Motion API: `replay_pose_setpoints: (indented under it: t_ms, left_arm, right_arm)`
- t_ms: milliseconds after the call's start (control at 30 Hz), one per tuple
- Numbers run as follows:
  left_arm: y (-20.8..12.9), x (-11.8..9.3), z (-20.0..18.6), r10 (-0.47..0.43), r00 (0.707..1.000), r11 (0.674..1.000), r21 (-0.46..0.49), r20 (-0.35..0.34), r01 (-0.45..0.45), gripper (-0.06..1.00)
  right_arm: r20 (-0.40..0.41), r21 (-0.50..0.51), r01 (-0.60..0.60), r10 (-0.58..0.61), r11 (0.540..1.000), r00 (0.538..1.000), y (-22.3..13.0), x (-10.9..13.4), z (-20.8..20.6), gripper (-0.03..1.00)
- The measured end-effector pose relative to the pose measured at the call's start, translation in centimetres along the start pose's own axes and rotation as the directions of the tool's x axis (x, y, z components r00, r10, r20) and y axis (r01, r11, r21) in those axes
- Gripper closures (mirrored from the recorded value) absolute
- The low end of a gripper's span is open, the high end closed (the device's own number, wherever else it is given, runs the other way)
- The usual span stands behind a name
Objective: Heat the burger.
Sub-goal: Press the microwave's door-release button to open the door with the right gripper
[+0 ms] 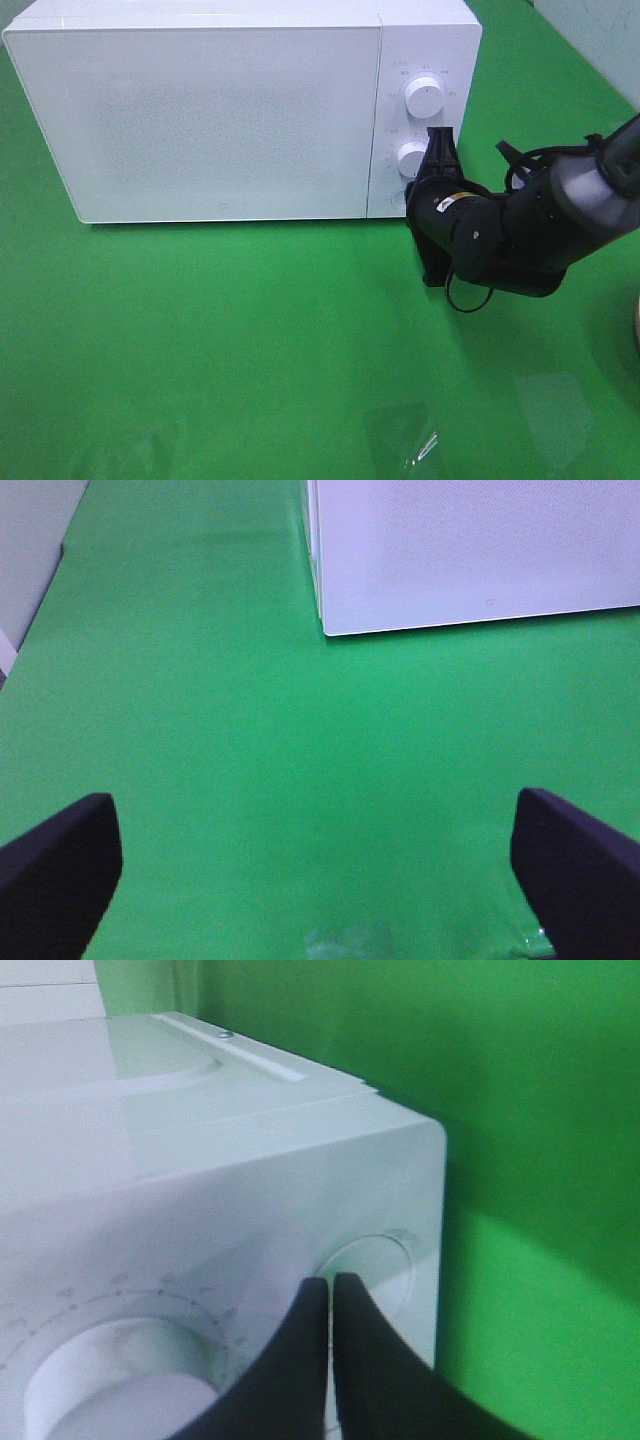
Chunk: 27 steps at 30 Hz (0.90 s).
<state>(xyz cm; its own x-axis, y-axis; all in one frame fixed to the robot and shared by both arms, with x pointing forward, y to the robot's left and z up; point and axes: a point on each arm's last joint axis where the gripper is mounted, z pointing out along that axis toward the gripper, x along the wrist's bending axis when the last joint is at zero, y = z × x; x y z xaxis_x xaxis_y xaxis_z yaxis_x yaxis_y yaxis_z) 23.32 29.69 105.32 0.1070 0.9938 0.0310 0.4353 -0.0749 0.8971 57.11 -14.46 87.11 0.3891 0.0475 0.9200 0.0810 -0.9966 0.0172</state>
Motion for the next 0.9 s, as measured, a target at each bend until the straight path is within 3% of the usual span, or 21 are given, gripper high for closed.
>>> replay_pose_setpoints:
  t_ms: [600,900]
  left_arm:
    - [0.0,0.0,0.0,0.0,1.0,1.0,0.0,0.0,0.0,-0.03]
    - [0.0,0.0,0.0,0.0,1.0,1.0,0.0,0.0,0.0,-0.03]
  right_arm:
    - [0.018,-0.018,0.022,-0.022,1.0,1.0,0.1,-1.7,1.1,0.95]
    - [-0.037,-0.019,0.033,-0.034,0.999,0.999,0.1,-1.2,1.1,0.95]
